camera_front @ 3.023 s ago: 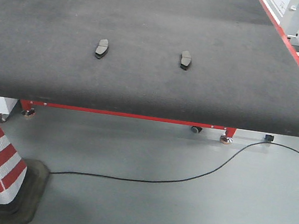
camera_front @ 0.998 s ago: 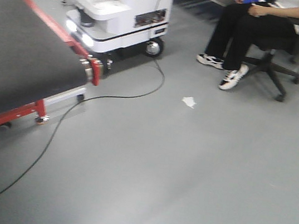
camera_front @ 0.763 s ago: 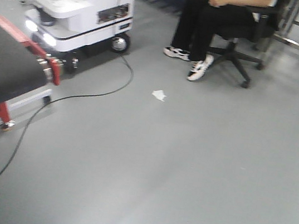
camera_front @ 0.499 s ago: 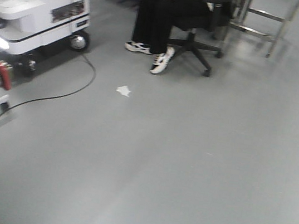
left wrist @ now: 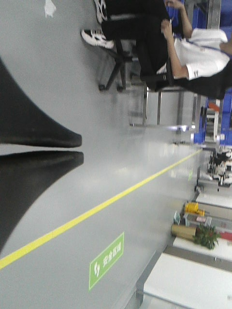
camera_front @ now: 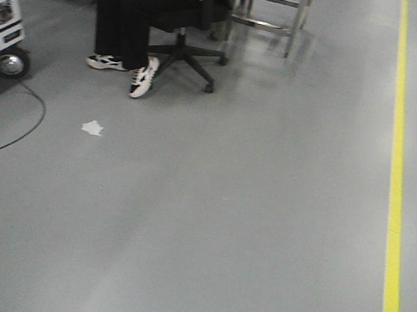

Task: Move and align brake pads A on conveyor
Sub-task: 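Back the base away from the conveyor and turn toward the corridor, then drive forward along the yellow floor line with both grippers empty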

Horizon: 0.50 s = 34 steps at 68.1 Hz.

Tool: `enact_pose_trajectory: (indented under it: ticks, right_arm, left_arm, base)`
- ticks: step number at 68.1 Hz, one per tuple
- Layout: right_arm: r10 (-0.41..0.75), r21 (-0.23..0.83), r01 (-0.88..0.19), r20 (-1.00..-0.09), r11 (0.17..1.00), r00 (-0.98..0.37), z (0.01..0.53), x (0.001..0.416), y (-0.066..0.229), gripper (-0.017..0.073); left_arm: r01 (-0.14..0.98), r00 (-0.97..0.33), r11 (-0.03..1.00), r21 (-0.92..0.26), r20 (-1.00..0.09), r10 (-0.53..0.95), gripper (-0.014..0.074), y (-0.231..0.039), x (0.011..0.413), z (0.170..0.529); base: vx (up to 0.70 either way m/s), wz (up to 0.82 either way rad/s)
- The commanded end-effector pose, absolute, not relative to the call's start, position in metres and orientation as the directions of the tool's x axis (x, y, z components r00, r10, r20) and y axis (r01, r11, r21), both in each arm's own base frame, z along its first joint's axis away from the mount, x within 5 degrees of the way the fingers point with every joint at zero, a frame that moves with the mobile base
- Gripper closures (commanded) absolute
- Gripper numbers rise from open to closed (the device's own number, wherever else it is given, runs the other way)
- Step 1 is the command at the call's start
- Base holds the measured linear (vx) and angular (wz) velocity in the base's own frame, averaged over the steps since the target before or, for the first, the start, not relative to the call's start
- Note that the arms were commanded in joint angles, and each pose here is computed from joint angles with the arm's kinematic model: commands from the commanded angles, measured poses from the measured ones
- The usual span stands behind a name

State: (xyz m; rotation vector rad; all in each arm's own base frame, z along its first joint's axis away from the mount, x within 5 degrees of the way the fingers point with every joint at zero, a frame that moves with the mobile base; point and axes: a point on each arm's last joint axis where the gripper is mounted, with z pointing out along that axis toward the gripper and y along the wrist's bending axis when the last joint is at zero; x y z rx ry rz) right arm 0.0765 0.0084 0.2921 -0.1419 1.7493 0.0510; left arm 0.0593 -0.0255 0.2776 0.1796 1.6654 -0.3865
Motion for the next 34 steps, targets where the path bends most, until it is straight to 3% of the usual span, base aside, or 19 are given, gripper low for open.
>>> enact_pose_trajectory:
  ticks: [1,34]
  right_arm:
    - [-0.068,-0.057,-0.121,-0.994,0.991,-0.088,0.3069,0.0773,0.0085,0.0562]
    - [-0.068,-0.057,-0.121,-0.994,0.991,-0.088,0.3069,0.0773,0.0085,0.0562]
  left_arm:
    - [0.332,-0.056,0.931,-0.151,-0.988,-0.141,0.0601,-0.0237,0.0595,0.2920]
    - [0.332,-0.056,0.931,-0.151,-0.988,-0.141,0.0601,-0.0237,0.0595,0.2920]
  base:
    - [0.06,-0.40]
    - [0.06,-0.42]
